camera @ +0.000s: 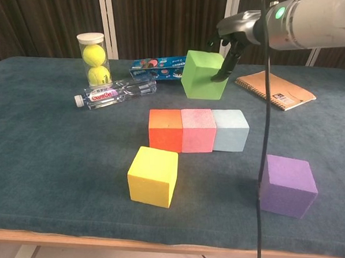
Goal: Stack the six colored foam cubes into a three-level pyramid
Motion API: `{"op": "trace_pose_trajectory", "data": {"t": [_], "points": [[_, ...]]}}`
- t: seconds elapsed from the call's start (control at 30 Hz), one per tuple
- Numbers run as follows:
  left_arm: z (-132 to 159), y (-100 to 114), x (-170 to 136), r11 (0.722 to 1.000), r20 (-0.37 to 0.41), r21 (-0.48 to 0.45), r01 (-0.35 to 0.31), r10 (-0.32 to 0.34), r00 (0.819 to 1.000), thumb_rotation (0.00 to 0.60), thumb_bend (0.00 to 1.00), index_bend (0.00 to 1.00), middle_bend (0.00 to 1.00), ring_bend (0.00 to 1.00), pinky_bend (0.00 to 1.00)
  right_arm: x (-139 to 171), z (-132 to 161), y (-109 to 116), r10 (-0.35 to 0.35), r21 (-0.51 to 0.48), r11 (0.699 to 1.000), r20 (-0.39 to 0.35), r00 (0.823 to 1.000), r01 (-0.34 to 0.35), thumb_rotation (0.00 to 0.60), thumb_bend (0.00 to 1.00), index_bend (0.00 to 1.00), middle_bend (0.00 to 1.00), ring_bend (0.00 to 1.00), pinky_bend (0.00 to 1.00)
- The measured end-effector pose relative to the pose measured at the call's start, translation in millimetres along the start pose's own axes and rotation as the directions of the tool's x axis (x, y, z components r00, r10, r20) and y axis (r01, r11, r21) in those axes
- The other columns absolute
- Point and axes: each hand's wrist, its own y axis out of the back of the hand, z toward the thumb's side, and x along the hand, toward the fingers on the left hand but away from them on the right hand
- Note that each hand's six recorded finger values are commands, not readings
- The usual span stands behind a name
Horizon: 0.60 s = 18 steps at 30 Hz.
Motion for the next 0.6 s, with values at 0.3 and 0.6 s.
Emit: {"op": "trace_pose_trajectory", "data": {"t": [0.3,0.6], "points": [[-1.9,-0.1,1.3,1.000,0.006,0.012,-0.011,0.010,1.000,0.580,0.12,0.05,0.00,0.00,0.11,6.8,11.0,-12.6,0.040,0.029,0.999,0.047,0.998,-0.042,0.600,0.26,0.50,0.00,0.00,0.00],[2.2,-1.6,-1.9,1.000,0.034,0.011,-0.015,0.014,0.999,0.585,0.12,0.05,0.00,0.00,0.11,13.3,16.9,-22.8,0.057,0.064,0.996,0.049,0.997,-0.061,0.600,0.25,0.48,0.00,0.00,0.00]]}}
